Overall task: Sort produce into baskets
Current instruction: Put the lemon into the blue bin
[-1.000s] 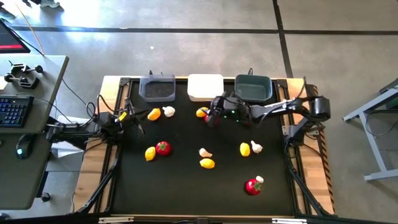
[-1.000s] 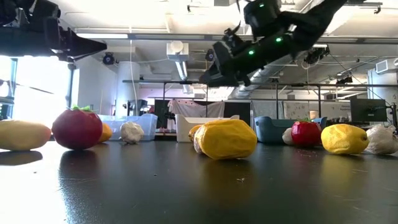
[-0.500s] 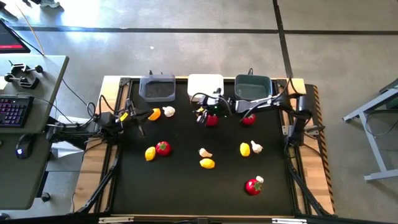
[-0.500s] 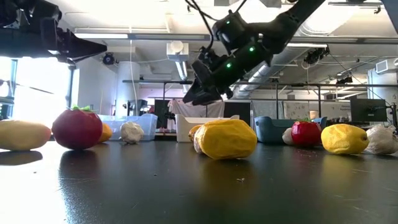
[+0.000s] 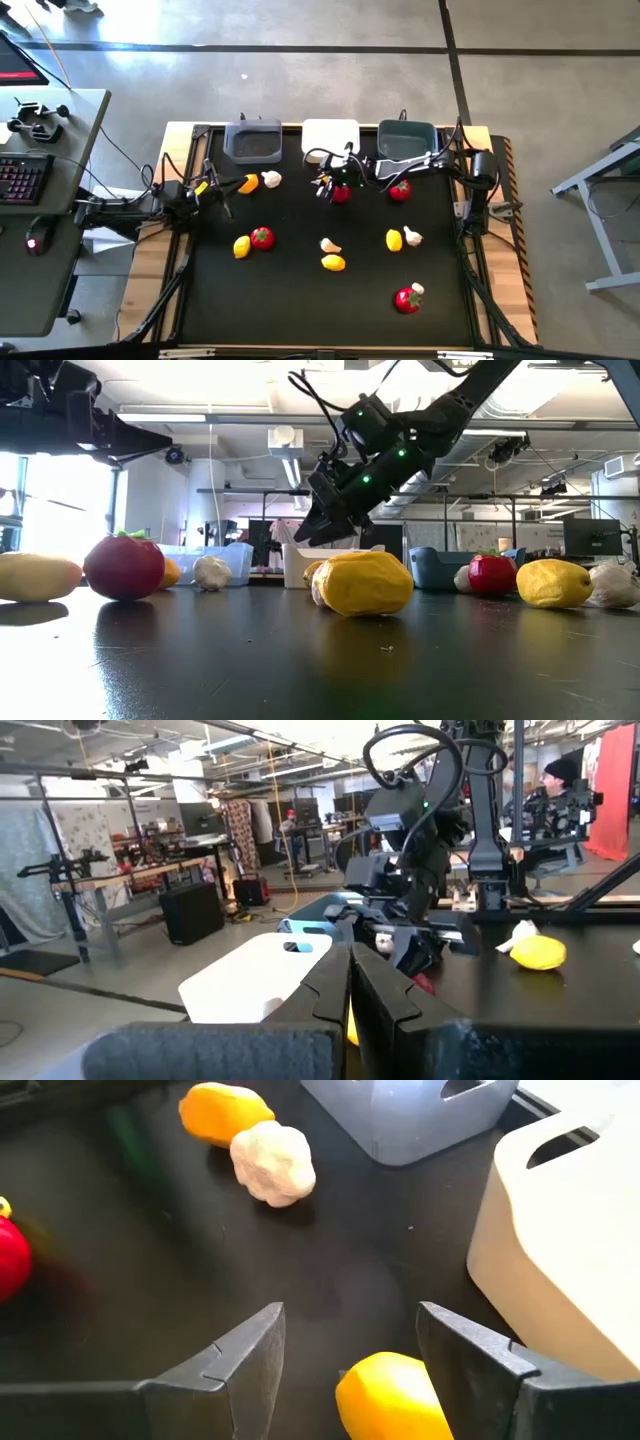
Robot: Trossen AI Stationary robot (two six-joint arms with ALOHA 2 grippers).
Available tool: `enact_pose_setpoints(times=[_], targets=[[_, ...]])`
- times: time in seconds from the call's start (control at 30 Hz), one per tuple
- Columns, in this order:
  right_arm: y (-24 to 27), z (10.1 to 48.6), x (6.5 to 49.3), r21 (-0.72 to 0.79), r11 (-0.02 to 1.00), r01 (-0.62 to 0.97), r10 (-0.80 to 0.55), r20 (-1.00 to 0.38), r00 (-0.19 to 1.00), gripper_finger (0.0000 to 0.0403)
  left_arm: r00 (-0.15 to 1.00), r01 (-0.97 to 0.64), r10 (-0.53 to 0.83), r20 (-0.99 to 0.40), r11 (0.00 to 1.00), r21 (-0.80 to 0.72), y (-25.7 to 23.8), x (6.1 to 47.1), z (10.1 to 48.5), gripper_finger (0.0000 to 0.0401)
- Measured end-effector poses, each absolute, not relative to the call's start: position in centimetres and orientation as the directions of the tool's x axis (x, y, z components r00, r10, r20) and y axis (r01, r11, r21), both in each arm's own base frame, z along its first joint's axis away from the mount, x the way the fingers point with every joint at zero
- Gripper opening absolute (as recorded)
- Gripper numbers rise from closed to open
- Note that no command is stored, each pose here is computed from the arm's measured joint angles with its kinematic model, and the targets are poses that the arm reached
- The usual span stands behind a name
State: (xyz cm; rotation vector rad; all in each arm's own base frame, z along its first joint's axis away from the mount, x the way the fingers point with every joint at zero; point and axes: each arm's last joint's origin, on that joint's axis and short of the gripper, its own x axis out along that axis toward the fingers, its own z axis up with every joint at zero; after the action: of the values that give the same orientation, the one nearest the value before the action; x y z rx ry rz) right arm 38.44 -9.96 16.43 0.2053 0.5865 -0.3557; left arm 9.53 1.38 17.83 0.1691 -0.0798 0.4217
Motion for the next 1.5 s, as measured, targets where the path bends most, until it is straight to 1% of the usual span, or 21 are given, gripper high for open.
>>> enact_pose_setpoints(times=[0.1, 0.17, 0.3, 0.47, 0.63, 0.73, 0.9, 1.07, 1.2, 1.33, 1.4, 1.5], targets=[[-9.6, 16.2, 38.3, 0.057, 0.928, 0.369, -0.265, -0.596, 0.758, 0.0221, 0.911, -0.412, 0.4, 0.103, 0.9, 0.144, 1.4, 9.5, 17.7, 0.0], [-9.4, 16.0, 38.3, 0.003, 0.935, 0.354, -0.279, -0.611, 0.741, 0.0223, 0.91, -0.412, 0.401, 0.104, 0.9, 0.143, 1.4, 9.5, 17.8, 0.0], [-9.2, 16.3, 38.4, -0.074, 0.953, 0.295, -0.273, -0.632, 0.725, 0.0242, 0.909, -0.413, 0.401, 0.113, 0.902, 0.125, 1.4, 9.5, 17.8, 0.0], [-9.4, 17.2, 39.1, -0.228, 0.961, 0.156, -0.271, -0.666, 0.695, 0.0265, 0.911, -0.41, 0.4, 0.104, 0.905, 0.116, 1.4, 9.5, 17.7, 0.0], [-9.6, 16.3, 40.0, -0.324, 0.946, 0.024, -0.257, -0.702, 0.664, 0.0268, 0.911, -0.41, 0.399, 0.104, 0.905, 0.116, 1.4, 9.5, 17.7, 0.0], [-9.7, 16.3, 40.4, -0.354, 0.934, -0.048, -0.249, -0.74, 0.625, 0.0268, 0.911, -0.41, 0.399, 0.104, 0.905, 0.116, 1.4, 9.5, 17.8, 0.0], [-9.9, 16.3, 41.2, -0.371, 0.922, -0.108, -0.248, -0.783, 0.571, 0.0268, 0.911, -0.41, 0.399, 0.105, 0.905, 0.117, 1.4, 9.5, 17.8, 0.0], [-10.2, 15.2, 41.9, -0.381, 0.902, -0.205, -0.241, -0.837, 0.491, 0.0268, 0.911, -0.412, 0.4, 0.104, 0.9, 0.143, 1.4, 9.5, 17.7, 0.0], [-10.5, 15.0, 42.9, -0.392, 0.888, -0.239, -0.255, -0.855, 0.452, 0.0268, 0.911, -0.412, 0.4, 0.104, 0.899, 0.151, 1.4, 9.5, 17.7, 0.0], [-10.6, 14.7, 43.6, -0.361, 0.896, -0.258, -0.243, -0.886, 0.395, 0.0254, 0.91, -0.412, 0.401, 0.104, 0.899, 0.146, 1.4, 9.5, 17.7, 0.0], [-10.7, 14.8, 44.0, -0.351, 0.899, -0.263, -0.239, -0.895, 0.377, 0.0236, 0.91, -0.412, 0.401, 0.102, 0.9, 0.144, 1.4, 9.5, 17.7, 0.0], [-10.8, 14.7, 44.3, -0.326, 0.909, -0.262, -0.231, -0.913, 0.335, 0.0197, 0.911, -0.411, 0.401, 0.09, 0.901, 0.138, 1.4, 9.6, 17.6, 0.0]])
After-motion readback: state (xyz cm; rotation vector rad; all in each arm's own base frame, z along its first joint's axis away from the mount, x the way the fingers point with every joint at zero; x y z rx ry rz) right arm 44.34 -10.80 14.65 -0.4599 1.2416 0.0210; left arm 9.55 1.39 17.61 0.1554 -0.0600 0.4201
